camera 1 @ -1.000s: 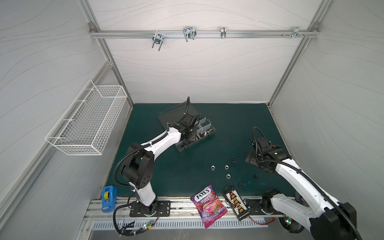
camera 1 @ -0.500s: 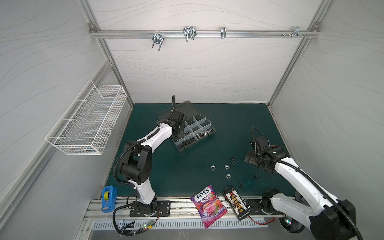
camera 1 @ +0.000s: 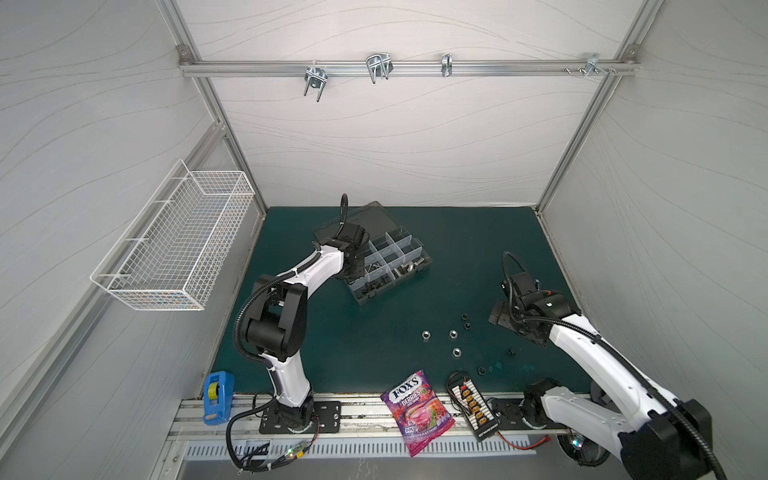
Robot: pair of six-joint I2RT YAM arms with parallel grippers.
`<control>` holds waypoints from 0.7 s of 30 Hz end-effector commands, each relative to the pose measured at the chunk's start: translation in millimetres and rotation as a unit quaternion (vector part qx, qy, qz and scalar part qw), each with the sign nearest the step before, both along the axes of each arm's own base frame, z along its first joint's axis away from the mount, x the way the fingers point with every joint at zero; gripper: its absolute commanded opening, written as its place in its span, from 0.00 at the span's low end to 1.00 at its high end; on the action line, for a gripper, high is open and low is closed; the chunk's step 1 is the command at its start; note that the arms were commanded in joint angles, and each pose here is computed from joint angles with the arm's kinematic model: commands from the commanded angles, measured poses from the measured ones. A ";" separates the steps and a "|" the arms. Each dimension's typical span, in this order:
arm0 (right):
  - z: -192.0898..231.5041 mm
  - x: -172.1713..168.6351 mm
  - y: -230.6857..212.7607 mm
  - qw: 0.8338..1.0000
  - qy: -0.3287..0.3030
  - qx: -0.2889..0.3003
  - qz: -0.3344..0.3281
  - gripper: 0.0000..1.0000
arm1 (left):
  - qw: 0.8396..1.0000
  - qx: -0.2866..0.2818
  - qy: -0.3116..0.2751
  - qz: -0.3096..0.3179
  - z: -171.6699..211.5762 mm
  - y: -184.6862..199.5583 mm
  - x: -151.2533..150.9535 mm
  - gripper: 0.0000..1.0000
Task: Sort the screws and nuts into containers
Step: 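Carry the silver nut with the left gripper over the organizer box, then open the left gripper to drop the silver nut into a compartment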
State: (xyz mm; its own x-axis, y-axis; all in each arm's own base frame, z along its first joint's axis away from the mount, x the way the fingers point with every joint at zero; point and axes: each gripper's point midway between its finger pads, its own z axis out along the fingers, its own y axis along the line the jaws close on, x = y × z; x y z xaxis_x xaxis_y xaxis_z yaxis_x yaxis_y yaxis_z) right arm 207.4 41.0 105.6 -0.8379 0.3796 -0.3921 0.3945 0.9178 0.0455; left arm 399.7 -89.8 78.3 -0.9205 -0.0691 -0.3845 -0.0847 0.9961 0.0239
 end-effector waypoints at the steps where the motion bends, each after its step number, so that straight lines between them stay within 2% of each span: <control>1: 7.5 0.2 -3.1 1.000 -0.003 -0.010 -0.006 0.99 | 1.000 -0.002 -0.015 0.006 9.7 0.4 11.3 0.40; 8: 8.6 -0.1 -3.3 1.000 -0.005 -0.012 -0.003 0.99 | 1.000 -0.013 -0.028 0.007 19.9 -1.5 11.1 0.42; 13: 8.4 -0.9 -6.4 1.000 -0.004 -0.018 -0.006 0.99 | 0.998 -0.056 -0.042 0.001 33.3 -14.0 5.5 0.42; 21: 7.5 -1.1 -7.0 1.000 -0.003 -0.020 -0.008 0.99 | 0.990 -0.122 -0.060 -0.045 47.9 -70.0 -21.0 0.57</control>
State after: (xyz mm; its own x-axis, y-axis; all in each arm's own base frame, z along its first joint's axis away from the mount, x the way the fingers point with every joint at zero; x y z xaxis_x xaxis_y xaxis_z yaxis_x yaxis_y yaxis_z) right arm 210.1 38.2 109.7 -0.8293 0.3782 -0.4113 0.3997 0.9159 0.0362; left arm 386.2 -128.7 116.5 -0.8860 -0.1008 -0.4526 -0.0361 0.9881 -0.1494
